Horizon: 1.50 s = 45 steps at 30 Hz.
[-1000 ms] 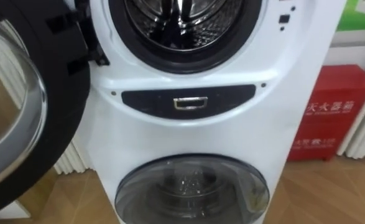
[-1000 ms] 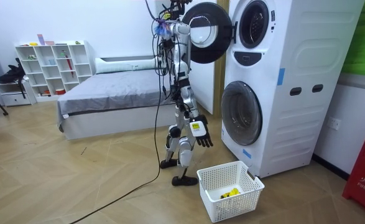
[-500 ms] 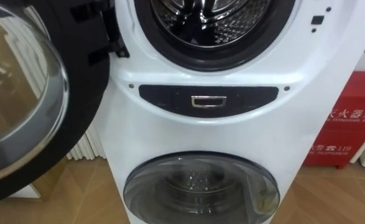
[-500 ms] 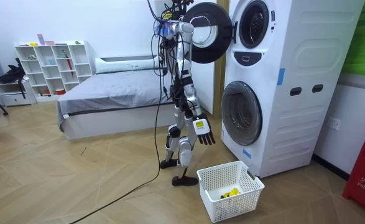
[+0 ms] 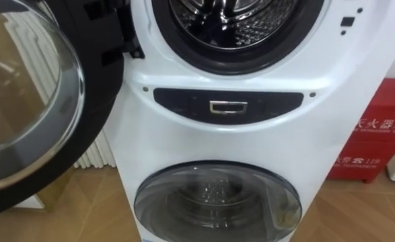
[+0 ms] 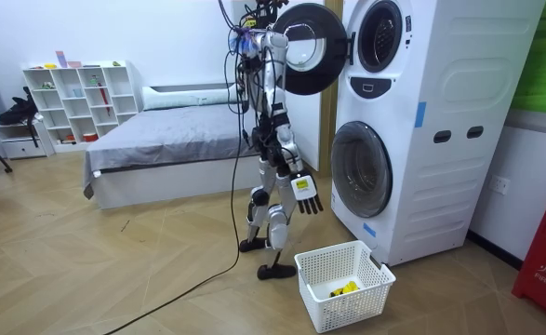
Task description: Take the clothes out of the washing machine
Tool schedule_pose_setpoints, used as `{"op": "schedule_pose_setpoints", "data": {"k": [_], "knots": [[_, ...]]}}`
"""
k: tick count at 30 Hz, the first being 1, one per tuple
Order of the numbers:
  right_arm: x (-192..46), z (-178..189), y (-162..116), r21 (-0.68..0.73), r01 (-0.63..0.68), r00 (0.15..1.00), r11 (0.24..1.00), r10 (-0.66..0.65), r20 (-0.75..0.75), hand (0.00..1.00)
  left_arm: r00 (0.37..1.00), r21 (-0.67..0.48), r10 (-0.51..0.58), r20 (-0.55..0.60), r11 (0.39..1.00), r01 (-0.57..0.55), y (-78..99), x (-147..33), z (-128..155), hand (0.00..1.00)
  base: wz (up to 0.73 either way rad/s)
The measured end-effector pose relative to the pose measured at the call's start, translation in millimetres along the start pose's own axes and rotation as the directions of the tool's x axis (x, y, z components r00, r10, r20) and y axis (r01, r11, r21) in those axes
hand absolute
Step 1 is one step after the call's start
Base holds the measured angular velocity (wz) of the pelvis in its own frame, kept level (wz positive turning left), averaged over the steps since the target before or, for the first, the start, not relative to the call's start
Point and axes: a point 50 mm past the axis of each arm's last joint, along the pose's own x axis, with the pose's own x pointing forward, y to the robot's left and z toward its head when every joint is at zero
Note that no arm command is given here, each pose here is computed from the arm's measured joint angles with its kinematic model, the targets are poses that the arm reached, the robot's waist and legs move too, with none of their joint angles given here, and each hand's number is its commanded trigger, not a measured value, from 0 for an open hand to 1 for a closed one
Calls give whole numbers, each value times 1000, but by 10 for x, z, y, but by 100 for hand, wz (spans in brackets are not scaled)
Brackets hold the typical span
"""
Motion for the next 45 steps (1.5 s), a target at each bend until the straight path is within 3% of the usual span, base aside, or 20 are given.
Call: {"op": "schedule_pose_setpoints", "data": {"k": [5, 11, 17, 19, 20, 22, 28, 32, 34, 39, 45], "knots": [[24, 26, 74, -41, -44, 999, 998, 44, -6, 0, 996, -23, -81, 39, 996, 82, -176, -100, 131, 0, 30], [83, 126, 217, -26, -109, 994, 994, 109, 20, 0, 983, -71, -167, 78, 982, 172, -429, -478, 289, 0, 32], [110, 37, 381, -25, -177, 984, 984, 177, -26, 0, 896, -68, -422, 139, 898, 434, -672, -837, 433, 0, 25], [130, 108, 437, -35, -193, 981, 981, 193, -7, 0, 790, -86, -574, 216, 794, 601, -810, -1070, 610, 0, -13], [133, 119, 448, -36, -195, 981, 980, 195, -1, 0, 764, -85, -606, 223, 768, 635, -815, -1124, 625, 0, -30], [139, 116, 474, -54, -193, 981, 980, 193, -9, 0, 595, -67, -762, 255, 600, 797, -955, -1453, 639, 0, -17], [165, 191, 586, -113, -212, 977, 971, 212, -7, 0, 397, -92, -875, 278, 387, 917, -1171, -1725, 693, 0, -37], [168, 166, 596, -122, -191, 982, 974, 190, -14, 0, 300, -86, -912, 279, 288, 954, -1223, -1859, 683, 0, -32], [171, 173, 601, -122, -183, 983, 975, 183, -11, 0, 218, -79, -936, 277, 204, 976, -1260, -1979, 671, 0, -19], [180, 195, 621, -136, -170, 985, 976, 170, -9, 0, 119, -65, -957, 264, 106, 992, -1296, -2123, 634, 0, -16], [193, 252, 674, -154, -184, 982, 971, 187, 6, 0, 79, -59, -970, 230, 67, 996, -1341, -2205, 521, 0, -7]]}}
